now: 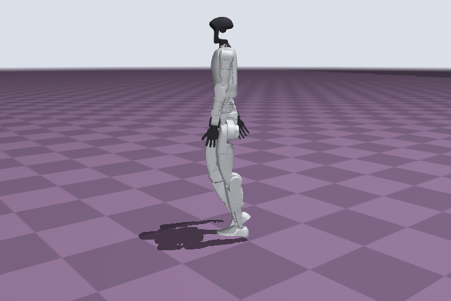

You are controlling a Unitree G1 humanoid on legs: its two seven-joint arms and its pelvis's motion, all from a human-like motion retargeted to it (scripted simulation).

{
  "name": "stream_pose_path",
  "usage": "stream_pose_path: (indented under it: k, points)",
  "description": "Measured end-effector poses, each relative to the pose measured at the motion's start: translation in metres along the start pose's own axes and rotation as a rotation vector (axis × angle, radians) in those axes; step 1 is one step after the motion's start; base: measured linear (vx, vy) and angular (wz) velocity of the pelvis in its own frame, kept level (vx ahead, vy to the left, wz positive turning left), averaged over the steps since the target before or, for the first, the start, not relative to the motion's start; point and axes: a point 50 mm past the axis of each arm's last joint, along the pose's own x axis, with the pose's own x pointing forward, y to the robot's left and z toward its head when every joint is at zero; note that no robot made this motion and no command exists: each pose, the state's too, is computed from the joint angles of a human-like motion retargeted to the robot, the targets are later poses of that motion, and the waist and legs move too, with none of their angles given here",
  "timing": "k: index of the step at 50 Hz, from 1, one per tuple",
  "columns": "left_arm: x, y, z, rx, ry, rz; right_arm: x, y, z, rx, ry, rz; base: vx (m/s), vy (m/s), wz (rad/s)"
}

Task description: In place motions

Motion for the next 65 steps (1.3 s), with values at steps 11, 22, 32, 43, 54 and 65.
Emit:
stream_pose_path:
  k: [11, 22, 32, 43, 54, 65]
  points:
    - [-0.065, -0.008, -0.217, -0.855, 0.652, -0.111, -0.18, 0.052, 0.276, -0.678, -0.997, 0.336, -0.03, -0.2, -0.59]
    - [-0.058, -0.008, -0.213, -0.989, 0.544, -0.003, -0.245, 0.047, 0.302, -0.679, -1.579, -0.217, 0.05, 0.04, -0.04]
    - [-0.01, 0.02, -0.037, -0.195, 0.218, -0.089, -0.011, 0.016, 0.044, -0.407, -0.126, 0.267, 0.07, 0.13, 0.68]
    - [-0.047, 0.019, 0.168, 0.208, -0.501, 0.07, 0.002, 0.005, -0.104, 0.377, 0.295, 0.094, -0.17, 0.11, 0.91]
    - [-0.007, 0.015, -0.062, -0.135, 0.168, -0.069, -0.01, 0.019, 0.034, -0.135, -0.024, 0.241, 0.23, -0.09, -0.64]
    - [-0.068, 0.032, -0.214, -0.825, 0.585, 0.074, -0.206, -0.002, 0.296, -0.766, -1.143, -0.009, -0.1, -0.1, -0.62]
